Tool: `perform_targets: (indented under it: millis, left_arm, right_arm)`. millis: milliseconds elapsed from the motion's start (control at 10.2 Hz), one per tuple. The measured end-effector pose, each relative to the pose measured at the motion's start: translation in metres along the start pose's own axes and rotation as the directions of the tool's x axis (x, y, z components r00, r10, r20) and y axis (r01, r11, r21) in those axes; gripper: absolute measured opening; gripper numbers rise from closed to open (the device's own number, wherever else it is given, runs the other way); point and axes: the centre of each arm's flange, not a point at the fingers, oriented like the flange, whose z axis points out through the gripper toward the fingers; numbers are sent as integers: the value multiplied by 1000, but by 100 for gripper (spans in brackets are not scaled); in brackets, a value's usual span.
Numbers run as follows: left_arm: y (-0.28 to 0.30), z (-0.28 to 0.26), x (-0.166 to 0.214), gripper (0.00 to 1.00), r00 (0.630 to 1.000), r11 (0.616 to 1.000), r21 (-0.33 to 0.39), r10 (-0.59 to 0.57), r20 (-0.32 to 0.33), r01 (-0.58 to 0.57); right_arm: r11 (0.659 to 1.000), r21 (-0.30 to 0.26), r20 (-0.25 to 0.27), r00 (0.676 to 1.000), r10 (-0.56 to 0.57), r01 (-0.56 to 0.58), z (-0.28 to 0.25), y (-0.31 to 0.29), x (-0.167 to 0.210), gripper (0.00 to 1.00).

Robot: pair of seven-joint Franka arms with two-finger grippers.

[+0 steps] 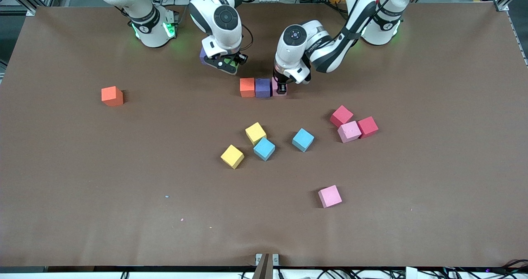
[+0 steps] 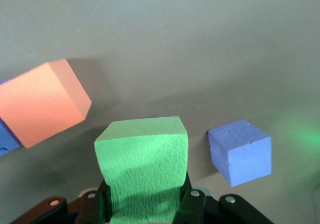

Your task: Arrange 11 blocks into digit 3

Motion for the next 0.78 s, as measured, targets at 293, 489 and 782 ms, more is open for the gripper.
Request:
perform_targets:
  millis: [293,489,782]
  left_arm:
    - [-1,1,-2,59,1000,1000,-2,3,7,-3]
    - [-2,1,-2,59,1000,1000,-5,12,6,-12]
    - [-2,1,-4,59,1000,1000,-6,15,7,-15]
  right_arm:
    - [997,68,-107,994,-28,36,-55,-13,36,51]
    - [983,79,-160,976,-151,165,-81,-11,69,51]
    - [947,79,-190,938,-291,310,-95,6,117,51]
